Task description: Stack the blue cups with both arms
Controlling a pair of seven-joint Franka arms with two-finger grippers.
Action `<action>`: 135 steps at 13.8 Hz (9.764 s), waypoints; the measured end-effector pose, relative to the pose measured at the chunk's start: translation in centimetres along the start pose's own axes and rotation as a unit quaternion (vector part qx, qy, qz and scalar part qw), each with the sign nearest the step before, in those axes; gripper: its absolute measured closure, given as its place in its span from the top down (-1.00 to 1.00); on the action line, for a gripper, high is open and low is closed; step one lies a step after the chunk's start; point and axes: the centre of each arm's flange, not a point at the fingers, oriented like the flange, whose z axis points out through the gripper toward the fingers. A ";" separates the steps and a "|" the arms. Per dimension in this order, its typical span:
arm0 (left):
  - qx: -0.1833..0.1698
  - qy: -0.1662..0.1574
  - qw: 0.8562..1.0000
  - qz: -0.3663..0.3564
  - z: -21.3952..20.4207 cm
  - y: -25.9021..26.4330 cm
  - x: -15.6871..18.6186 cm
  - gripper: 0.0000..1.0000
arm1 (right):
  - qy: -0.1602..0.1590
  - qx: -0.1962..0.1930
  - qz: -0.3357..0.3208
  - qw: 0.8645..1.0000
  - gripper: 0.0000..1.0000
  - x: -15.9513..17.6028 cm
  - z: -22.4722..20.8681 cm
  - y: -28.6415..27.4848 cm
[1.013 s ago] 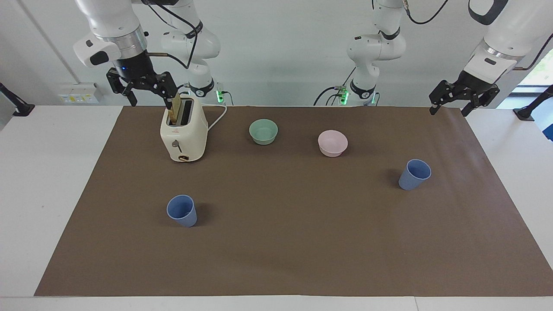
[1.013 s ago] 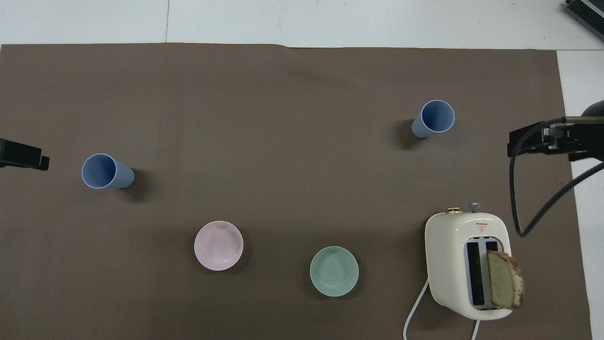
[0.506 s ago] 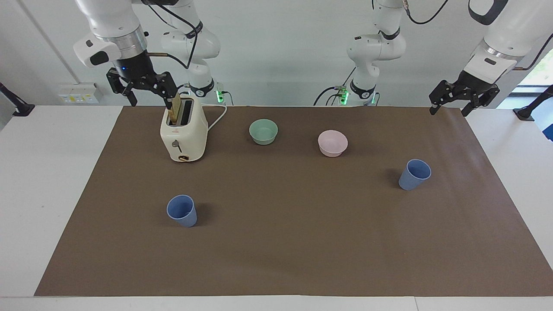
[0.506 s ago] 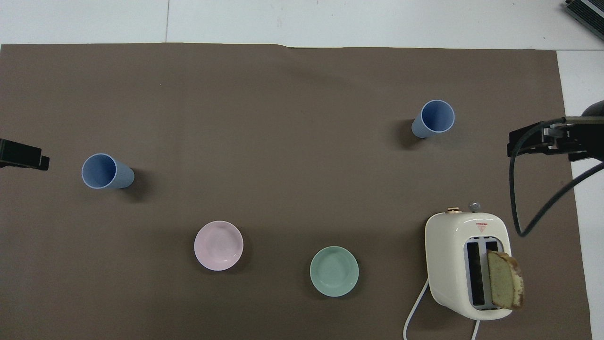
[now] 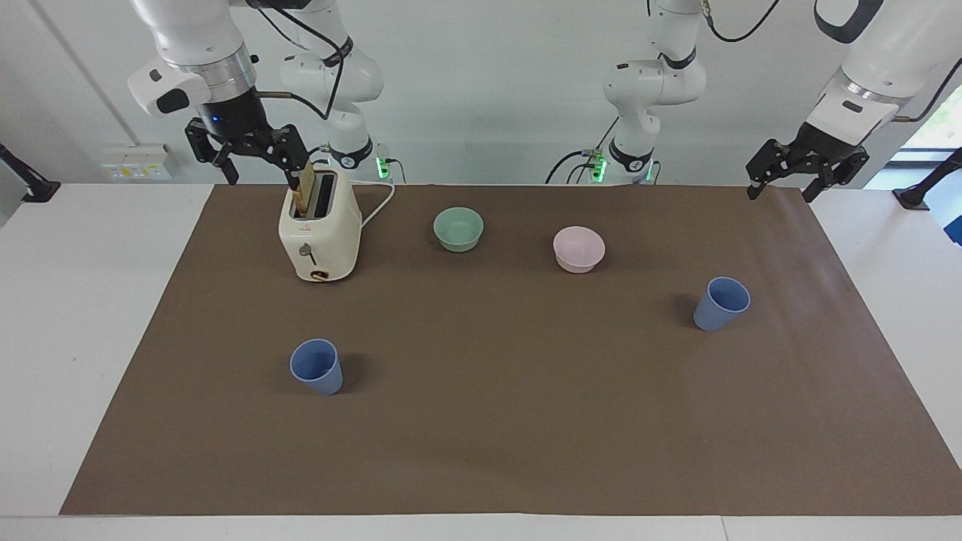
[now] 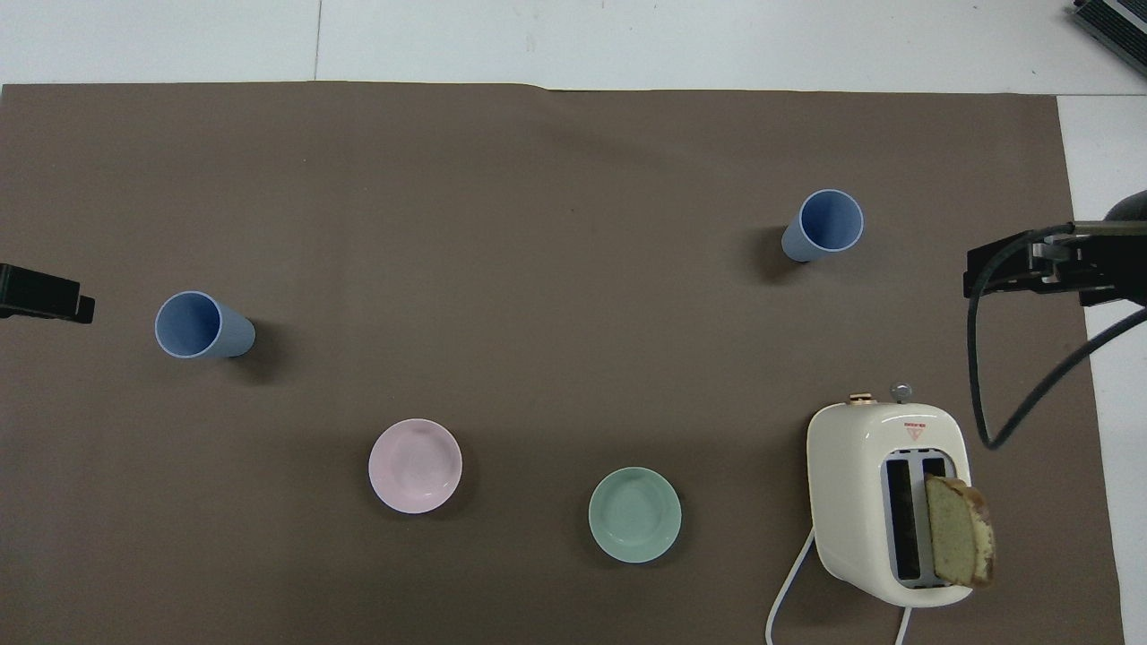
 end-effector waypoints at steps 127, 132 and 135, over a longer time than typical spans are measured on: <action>0.012 0.004 0.999 0.042 -1.6 0.9 -0.2 1.00 | 0.061 0.028 -0.014 0.998 -0.92 7.4 13.4 -13.0; 0.012 0.005 0.999 0.039 -1.7 0.6 -0.3 1.00 | 0.064 0.052 0.005 0.997 -0.92 1.7 10.9 -23.8; 0.012 0.005 0.999 0.039 -1.7 0.6 -0.3 1.00 | 0.053 0.071 0.010 0.996 -0.92 -0.4 10.8 -27.3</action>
